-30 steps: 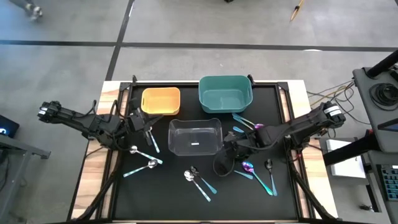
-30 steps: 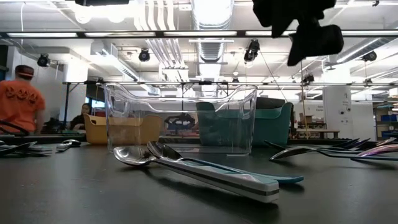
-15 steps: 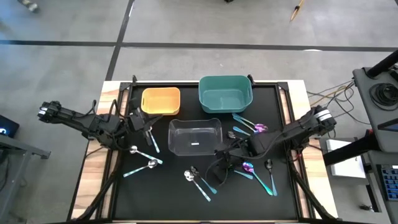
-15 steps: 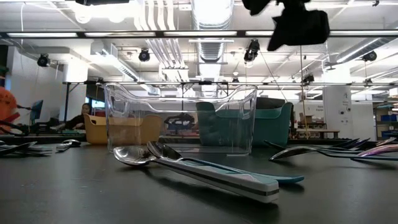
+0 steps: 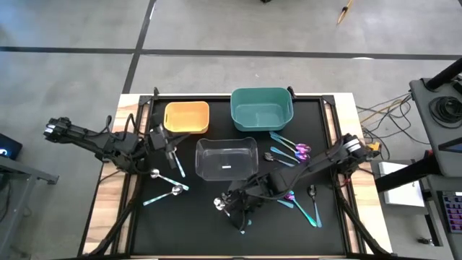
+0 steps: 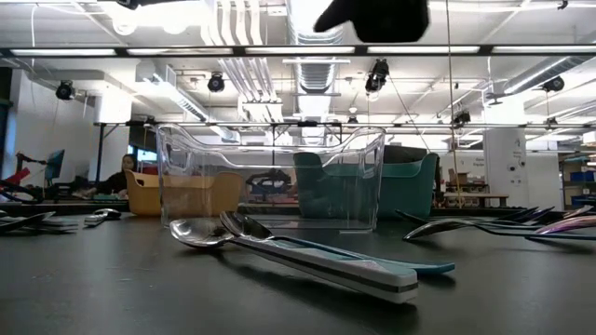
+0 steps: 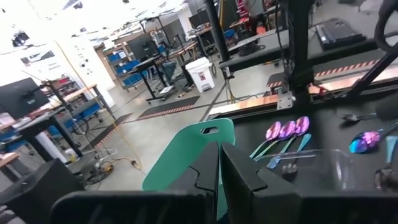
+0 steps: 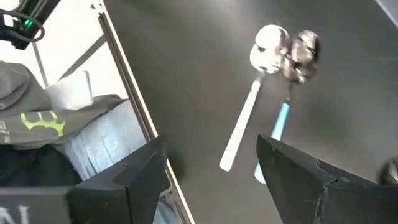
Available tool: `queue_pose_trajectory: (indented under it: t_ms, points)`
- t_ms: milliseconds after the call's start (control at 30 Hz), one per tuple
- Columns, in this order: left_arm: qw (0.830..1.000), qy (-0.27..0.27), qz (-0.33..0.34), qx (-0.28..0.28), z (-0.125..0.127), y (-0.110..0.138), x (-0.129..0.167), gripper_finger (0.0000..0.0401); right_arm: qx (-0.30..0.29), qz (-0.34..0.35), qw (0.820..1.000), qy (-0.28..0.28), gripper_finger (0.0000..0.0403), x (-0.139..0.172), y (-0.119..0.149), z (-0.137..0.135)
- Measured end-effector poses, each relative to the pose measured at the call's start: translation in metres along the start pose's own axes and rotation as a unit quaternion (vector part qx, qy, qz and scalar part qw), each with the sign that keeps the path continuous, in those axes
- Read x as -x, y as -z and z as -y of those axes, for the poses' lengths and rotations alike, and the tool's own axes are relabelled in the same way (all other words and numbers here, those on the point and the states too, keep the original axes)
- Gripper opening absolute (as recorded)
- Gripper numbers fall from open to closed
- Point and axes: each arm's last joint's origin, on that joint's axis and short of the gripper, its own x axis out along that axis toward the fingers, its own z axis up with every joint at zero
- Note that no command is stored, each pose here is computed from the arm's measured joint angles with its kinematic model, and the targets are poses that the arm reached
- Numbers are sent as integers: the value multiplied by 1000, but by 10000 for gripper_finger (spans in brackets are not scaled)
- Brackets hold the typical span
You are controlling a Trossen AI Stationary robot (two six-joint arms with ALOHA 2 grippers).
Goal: Sort silverware by color (type)
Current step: Put the blue patterned spoon into the green bin
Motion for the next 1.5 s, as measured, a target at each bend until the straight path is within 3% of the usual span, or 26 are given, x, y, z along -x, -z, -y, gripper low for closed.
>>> queue_pose_trajectory:
  t_ms: [267,600,867,1133,1500]
  points:
    - [997,51,28,44,2,-4,1,0,44,-6,999,21,237,-34,9,-16]
    - [982,141,51,116,6,-7,2,0,49,-29,986,155,237,-67,25,-22]
    - [958,223,58,168,13,-8,5,0,60,-19,985,163,237,-97,31,-33]
    - [945,262,78,179,24,-10,13,0,54,-3,982,181,237,-117,36,-32]
    - [929,310,88,182,35,-14,25,0,-10,16,980,196,237,-125,41,-29]
